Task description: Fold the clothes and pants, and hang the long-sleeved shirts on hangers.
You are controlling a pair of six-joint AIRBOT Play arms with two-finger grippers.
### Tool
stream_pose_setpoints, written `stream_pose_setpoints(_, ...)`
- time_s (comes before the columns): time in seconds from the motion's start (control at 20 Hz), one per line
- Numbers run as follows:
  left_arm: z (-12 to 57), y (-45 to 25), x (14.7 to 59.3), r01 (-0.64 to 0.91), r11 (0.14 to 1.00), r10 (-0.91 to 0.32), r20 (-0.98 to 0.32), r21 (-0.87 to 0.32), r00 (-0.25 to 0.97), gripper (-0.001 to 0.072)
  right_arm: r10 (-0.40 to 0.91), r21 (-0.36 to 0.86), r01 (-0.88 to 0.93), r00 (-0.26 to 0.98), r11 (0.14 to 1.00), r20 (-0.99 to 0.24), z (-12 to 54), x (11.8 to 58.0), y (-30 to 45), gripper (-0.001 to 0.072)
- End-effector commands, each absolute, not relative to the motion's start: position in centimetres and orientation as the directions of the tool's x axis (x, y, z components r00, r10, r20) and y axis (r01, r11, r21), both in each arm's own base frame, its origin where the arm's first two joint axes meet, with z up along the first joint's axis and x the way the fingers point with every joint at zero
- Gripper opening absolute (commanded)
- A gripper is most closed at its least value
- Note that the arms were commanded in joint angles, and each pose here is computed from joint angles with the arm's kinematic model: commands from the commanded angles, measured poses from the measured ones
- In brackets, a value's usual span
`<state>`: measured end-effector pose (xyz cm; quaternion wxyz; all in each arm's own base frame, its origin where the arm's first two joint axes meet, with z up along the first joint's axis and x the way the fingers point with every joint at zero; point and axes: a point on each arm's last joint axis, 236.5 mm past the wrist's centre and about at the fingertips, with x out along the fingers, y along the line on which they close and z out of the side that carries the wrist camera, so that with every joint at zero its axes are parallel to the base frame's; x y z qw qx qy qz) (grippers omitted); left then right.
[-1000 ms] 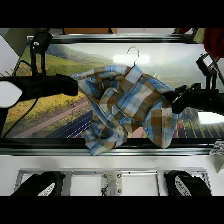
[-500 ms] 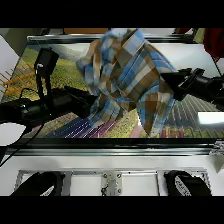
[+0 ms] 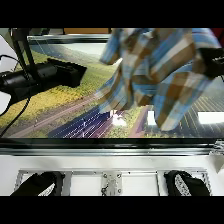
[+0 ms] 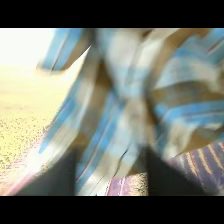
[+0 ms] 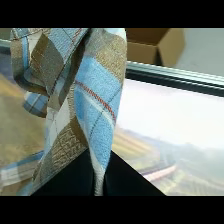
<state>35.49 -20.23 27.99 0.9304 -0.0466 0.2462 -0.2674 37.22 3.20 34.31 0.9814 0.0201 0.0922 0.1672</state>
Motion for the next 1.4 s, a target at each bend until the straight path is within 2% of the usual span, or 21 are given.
stream_pose_setpoints(0.0, 26.5, -20.5, 36.4, 0.466, 0.858, -0.508, -0.493, -0.217, 0.706, 0.0018, 0.006, 0.050, 0.004, 0.982, 0.999, -0.187, 35.8, 36.9, -6.1, 0.0014)
stream_pose_setpoints(0.1, 25.4, -21.6, 36.6, 0.481, 0.849, -0.520, -0.513, -0.219, 0.683, 0.0014, -0.194, 0.029, 0.203, 0.962, 0.979, -0.194, 36.5, 35.5, -11.6, 0.0014)
stream_pose_setpoints(0.25, 23.7, -23.5, 36.9, 0.503, 0.835, -0.535, -0.542, -0.221, 0.649, 0.0015, -0.475, -0.042, 0.476, 0.859, 0.878, -0.193, 37.7, 31.6, -18.9, 0.0013)
stream_pose_setpoints(0.5, 21.2, -25.0, 37.5, 0.516, 0.828, -0.535, -0.588, -0.221, 0.607, 0.0015, -0.746, -0.028, 0.747, 0.658, 0.664, -0.103, 42.1, 24.4, -26.4, 0.0013)
stream_pose_setpoints(0.7, 20.8, -25.0, 37.7, 0.514, 0.829, -0.532, -0.592, -0.220, 0.605, 0.0014, -0.839, -0.022, 0.839, 0.544, 0.544, -0.033, 46.0, 20.4, -29.6, 0.0013)
stream_pose_setpoints(0.9, 20.9, -25.0, 37.8, 0.512, 0.830, -0.531, -0.590, -0.220, 0.608, 0.0014, -0.872, -0.026, 0.874, 0.485, 0.485, 0.061, 50.3, 18.1, -30.3, 0.0013)
stream_pose_setpoints(1.35, 20.9, -25.0, 37.8, 0.513, 0.830, -0.532, -0.590, -0.221, 0.607, 0.0014, -0.870, -0.029, 0.879, 0.476, 0.477, 0.127, 52.5, 17.0, -29.0, 0.0014)
